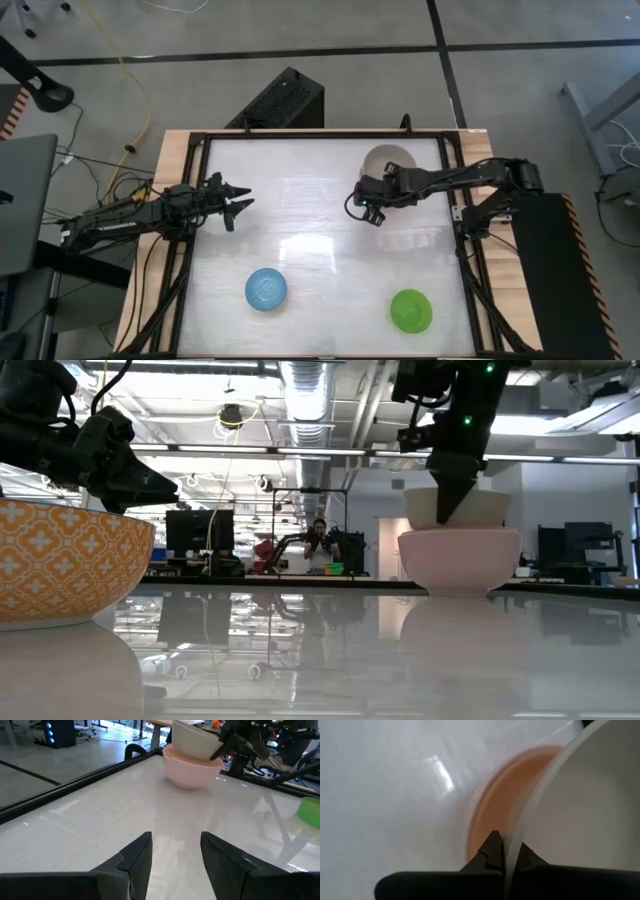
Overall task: Nest bowls inside each other
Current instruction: Stack the gray bowl on top of the pink bowl
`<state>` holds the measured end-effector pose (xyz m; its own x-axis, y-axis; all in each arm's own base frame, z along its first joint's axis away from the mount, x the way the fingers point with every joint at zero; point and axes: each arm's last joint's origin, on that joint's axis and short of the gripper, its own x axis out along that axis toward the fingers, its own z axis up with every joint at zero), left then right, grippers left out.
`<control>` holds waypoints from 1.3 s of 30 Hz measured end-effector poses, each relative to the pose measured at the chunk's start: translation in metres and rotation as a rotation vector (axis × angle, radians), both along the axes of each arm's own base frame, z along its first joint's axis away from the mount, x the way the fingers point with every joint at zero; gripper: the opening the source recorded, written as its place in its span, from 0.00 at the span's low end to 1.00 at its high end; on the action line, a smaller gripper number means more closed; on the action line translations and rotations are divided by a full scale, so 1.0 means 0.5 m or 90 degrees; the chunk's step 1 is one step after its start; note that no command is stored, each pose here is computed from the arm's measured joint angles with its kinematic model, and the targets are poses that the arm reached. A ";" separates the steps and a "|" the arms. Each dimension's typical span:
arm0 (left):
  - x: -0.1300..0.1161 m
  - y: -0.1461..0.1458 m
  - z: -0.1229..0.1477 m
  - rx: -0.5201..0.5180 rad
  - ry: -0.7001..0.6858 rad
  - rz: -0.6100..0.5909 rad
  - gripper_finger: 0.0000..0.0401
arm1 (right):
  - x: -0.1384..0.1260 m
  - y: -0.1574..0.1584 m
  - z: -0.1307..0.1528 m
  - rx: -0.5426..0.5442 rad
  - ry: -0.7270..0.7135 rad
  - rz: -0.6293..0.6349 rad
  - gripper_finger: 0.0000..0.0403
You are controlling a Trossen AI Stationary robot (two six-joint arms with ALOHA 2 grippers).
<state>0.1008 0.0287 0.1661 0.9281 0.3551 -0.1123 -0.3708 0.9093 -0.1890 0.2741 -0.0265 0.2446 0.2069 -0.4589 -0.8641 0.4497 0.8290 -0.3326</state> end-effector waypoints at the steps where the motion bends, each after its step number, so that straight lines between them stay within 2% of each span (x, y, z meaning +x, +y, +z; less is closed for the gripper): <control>1: 0.000 0.000 0.000 0.000 0.000 0.000 0.39 | 0.000 -0.002 0.000 0.007 -0.002 -0.001 0.02; 4: 0.000 0.000 0.000 0.000 0.000 0.000 0.39 | 0.002 -0.008 -0.001 0.029 -0.010 -0.005 0.02; 15: 0.000 0.000 0.000 -0.001 0.000 0.000 0.39 | 0.002 -0.022 0.000 0.033 -0.024 -0.036 0.02; 25: 0.000 0.000 0.000 -0.001 0.000 0.000 0.39 | 0.012 -0.029 -0.015 0.065 -0.021 -0.047 0.04; 31: 0.000 0.000 0.000 -0.001 0.000 -0.002 0.39 | 0.020 -0.033 -0.032 0.053 -0.003 -0.058 0.13; 39: 0.000 0.000 0.000 -0.001 0.000 -0.002 0.39 | 0.013 -0.037 -0.019 0.053 0.006 -0.066 0.28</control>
<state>0.1008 0.0287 0.1661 0.9292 0.3519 -0.1130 -0.3679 0.9100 -0.1912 0.2808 -0.0452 0.2352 0.1541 -0.4046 -0.9014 0.5310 0.8033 -0.2697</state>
